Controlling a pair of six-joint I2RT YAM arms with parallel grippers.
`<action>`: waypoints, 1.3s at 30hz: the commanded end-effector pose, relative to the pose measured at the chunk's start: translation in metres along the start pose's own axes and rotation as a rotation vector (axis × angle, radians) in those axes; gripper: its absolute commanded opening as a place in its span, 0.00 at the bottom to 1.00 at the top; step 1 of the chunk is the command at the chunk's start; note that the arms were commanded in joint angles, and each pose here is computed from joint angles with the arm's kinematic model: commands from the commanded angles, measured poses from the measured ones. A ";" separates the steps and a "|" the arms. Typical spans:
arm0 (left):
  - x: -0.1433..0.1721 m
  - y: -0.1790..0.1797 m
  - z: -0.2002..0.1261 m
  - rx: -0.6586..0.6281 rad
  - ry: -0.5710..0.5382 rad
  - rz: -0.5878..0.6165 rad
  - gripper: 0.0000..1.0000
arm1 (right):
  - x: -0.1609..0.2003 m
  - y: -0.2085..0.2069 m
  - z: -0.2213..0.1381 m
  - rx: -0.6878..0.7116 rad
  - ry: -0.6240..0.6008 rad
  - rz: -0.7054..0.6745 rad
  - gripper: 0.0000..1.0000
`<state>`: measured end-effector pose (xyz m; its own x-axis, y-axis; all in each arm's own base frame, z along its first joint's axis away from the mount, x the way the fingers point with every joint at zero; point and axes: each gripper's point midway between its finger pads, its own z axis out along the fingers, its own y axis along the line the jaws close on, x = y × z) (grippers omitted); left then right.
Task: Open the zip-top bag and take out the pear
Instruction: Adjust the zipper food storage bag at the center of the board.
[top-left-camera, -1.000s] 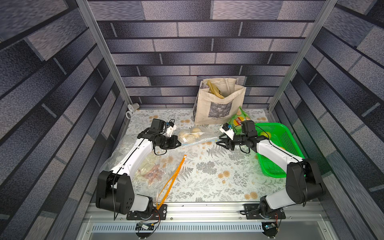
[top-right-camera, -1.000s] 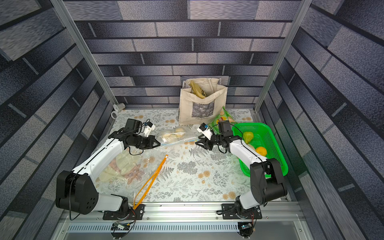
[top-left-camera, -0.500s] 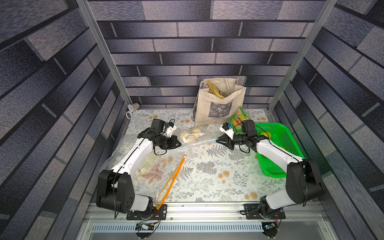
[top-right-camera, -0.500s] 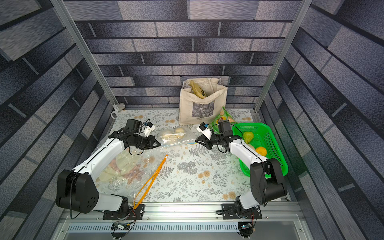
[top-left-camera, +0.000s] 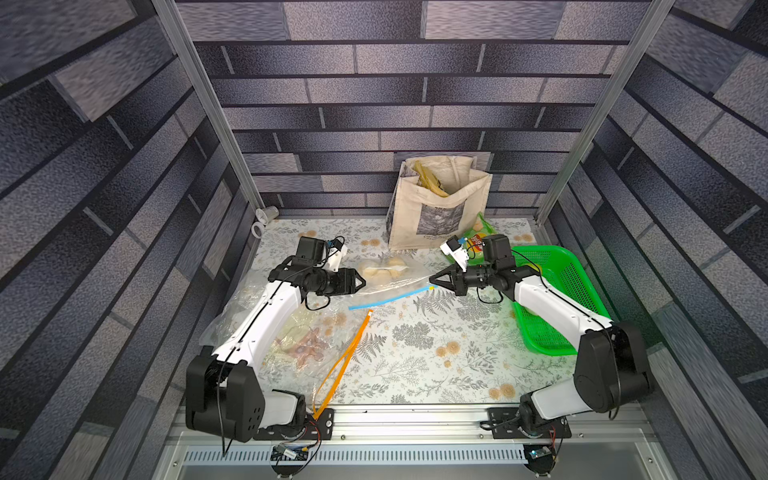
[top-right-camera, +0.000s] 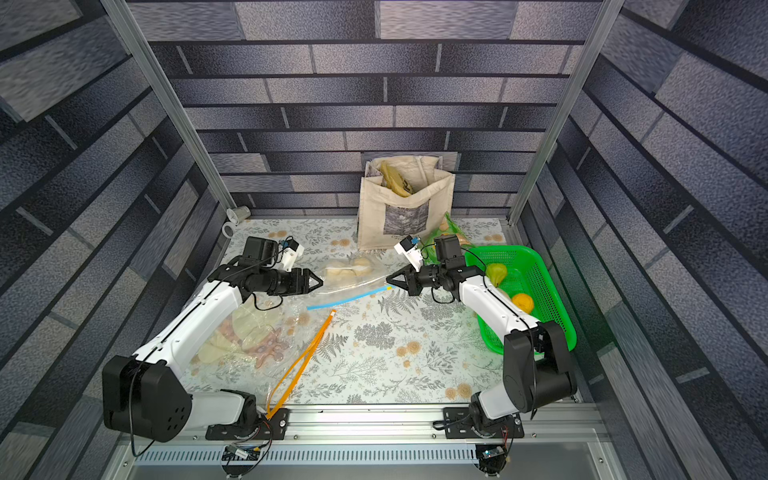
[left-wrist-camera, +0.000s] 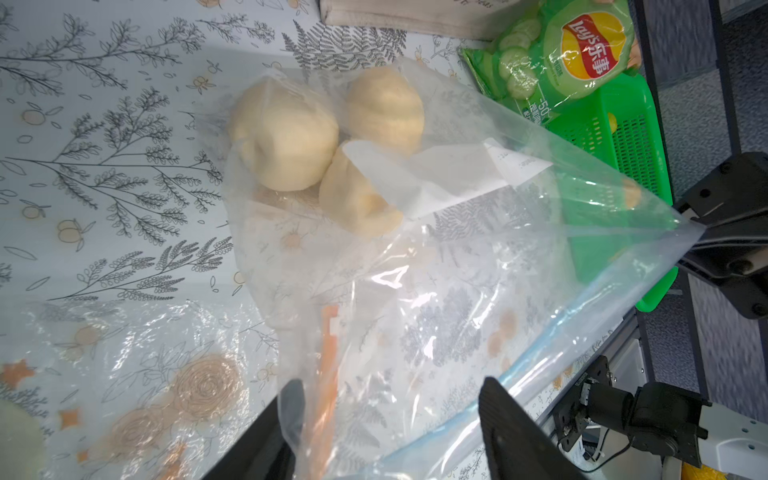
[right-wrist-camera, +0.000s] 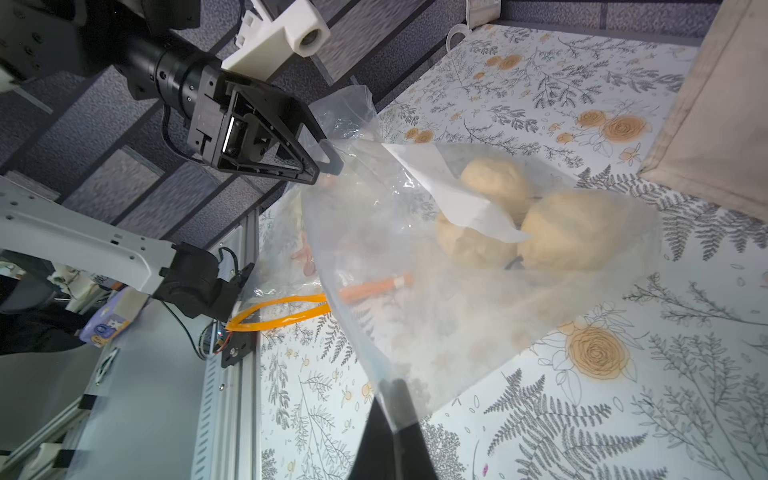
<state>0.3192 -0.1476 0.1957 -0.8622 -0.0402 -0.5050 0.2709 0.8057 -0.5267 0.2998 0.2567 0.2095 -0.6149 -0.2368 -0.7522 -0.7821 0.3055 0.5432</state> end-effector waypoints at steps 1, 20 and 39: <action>-0.019 0.003 -0.022 -0.083 -0.104 -0.008 0.71 | -0.003 0.010 0.005 -0.049 0.027 0.275 0.00; -0.010 -0.069 -0.031 0.039 -0.314 -0.274 0.67 | 0.007 0.002 0.010 -0.008 -0.053 0.996 0.00; 0.032 -0.178 0.004 0.036 -0.505 -0.340 0.50 | -0.003 0.002 0.005 -0.077 -0.188 1.166 0.00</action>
<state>0.2330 -0.2871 0.2449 -0.6875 -0.4785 -0.5463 0.0498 0.7194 -0.6928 0.2971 0.2594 0.2019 -0.9459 0.2747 0.1727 0.2404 0.2356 0.9416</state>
